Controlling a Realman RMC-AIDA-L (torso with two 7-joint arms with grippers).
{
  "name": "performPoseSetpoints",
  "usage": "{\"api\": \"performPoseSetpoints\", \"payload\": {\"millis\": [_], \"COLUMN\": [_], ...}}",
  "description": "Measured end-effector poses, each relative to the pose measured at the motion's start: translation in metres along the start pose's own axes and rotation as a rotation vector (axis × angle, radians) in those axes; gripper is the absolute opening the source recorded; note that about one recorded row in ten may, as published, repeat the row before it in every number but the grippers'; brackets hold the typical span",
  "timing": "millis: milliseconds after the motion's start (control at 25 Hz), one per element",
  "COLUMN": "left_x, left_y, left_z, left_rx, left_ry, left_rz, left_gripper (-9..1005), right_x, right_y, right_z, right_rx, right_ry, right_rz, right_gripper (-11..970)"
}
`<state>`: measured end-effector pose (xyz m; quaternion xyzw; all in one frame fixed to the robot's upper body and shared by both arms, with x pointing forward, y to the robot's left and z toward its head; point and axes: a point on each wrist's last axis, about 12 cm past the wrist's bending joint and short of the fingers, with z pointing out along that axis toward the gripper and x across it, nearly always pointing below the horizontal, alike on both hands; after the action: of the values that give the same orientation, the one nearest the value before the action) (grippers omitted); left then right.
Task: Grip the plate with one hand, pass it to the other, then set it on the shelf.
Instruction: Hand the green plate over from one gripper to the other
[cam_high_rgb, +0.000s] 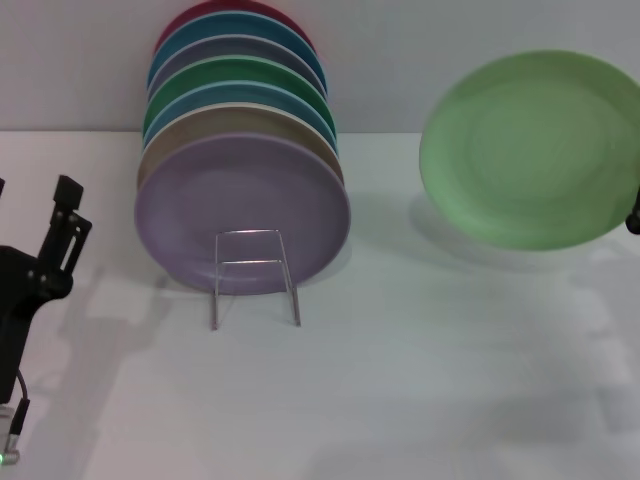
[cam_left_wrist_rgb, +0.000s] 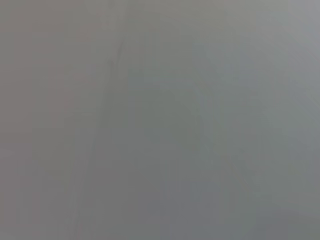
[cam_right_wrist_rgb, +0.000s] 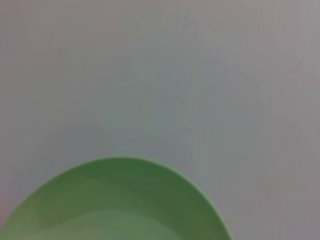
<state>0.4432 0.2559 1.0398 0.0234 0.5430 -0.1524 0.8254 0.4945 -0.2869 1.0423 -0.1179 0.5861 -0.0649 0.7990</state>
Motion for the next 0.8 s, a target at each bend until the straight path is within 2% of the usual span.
{"api": "performPoseSetpoints", "payload": {"millis": [200,400,480,800], "left_x": [0.001,0.002,0.003,0.005], "left_y": [-0.006,-0.016,-0.021,-0.034], "left_z": [-0.006,-0.018,-0.023,-0.039], "left_rx": [0.005,0.015,0.04,0.122], "left_ry": [0.012,0.045,0.062,0.111], "left_rz": [0.028,-0.015,-0.028,-0.06], "left_gripper": [800,800,800,800], "right_x": [-0.002,-0.007,-0.01,-0.018], "right_y": [0.001,0.01,0.017,0.026], "right_z": [-0.021,-0.039,-0.047,-0.068], "right_rx": [0.001,-0.025,-0.038,-0.057], "right_ry": [-0.021,-0.047,-0.059,-0.087], "right_rz": [0.005,0.028,0.042,0.056], "right_gripper": [16,16,16,17]}}
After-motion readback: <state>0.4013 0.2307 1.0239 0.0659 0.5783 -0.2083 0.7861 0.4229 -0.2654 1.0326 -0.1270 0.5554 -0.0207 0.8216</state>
